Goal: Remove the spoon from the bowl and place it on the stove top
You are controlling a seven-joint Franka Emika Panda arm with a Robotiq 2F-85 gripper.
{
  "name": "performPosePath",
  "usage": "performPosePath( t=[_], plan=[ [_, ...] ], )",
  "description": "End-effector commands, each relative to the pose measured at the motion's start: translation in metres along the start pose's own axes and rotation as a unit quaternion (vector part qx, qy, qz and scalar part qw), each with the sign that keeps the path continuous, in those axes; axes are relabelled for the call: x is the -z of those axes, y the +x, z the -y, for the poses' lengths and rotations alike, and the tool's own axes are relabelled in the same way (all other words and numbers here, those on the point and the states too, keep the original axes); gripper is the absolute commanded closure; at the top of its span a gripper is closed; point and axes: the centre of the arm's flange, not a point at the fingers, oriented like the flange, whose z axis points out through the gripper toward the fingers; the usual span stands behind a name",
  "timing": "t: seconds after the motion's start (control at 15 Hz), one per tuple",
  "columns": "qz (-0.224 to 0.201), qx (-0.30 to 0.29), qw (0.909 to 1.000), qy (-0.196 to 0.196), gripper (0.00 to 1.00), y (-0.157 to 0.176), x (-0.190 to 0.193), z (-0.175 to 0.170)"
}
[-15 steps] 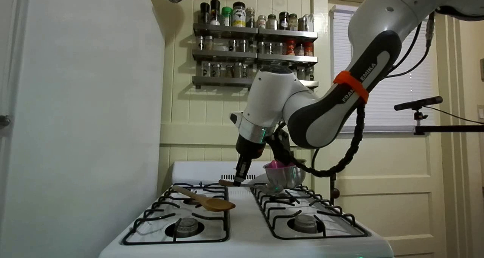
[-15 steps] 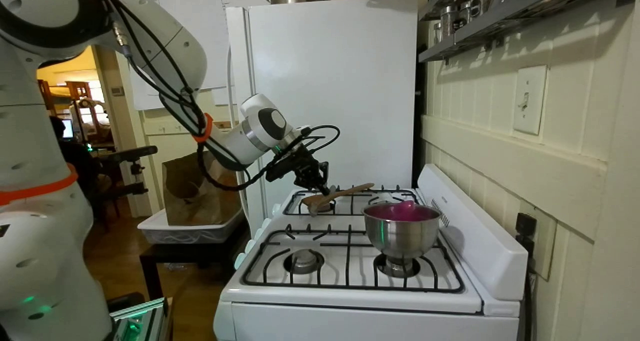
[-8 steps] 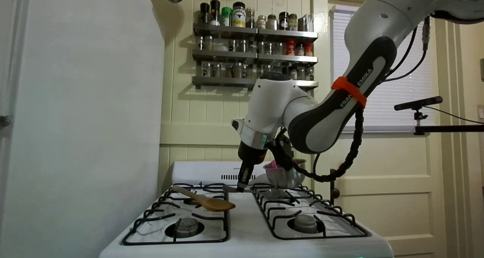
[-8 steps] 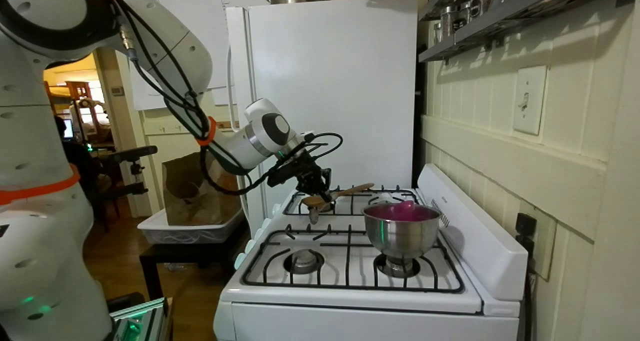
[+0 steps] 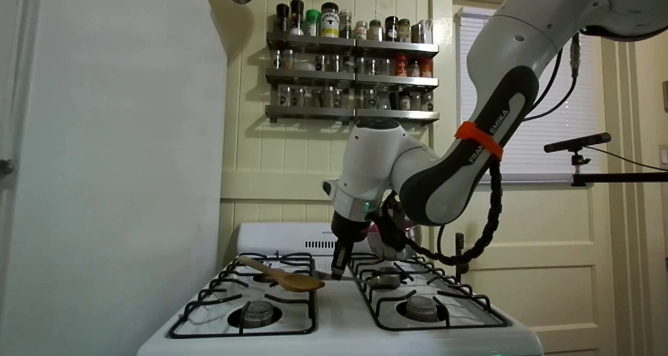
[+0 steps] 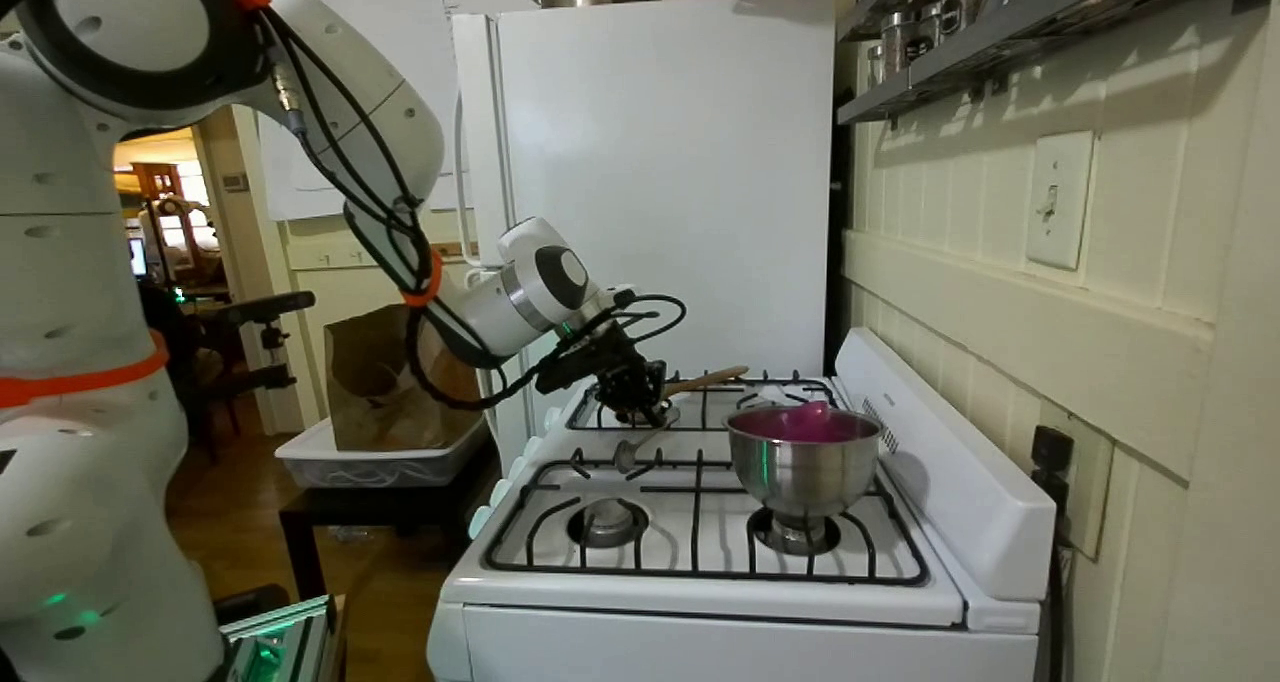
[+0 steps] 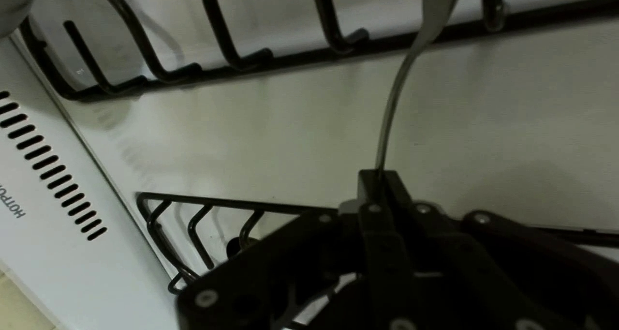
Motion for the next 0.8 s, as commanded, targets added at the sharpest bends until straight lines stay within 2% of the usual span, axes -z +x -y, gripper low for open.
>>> performPosePath(
  t=[0.0, 0.4, 0.73],
  plan=[
    [0.003, -0.012, 0.9999, -0.009, 0.99, -0.002, -0.014, 0.008],
    [0.004, -0.015, 0.9998, -0.014, 0.99, -0.004, -0.023, 0.01],
    [-0.002, 0.018, 0.9991, -0.038, 0.99, -0.002, -0.029, 0.009]
  ],
)
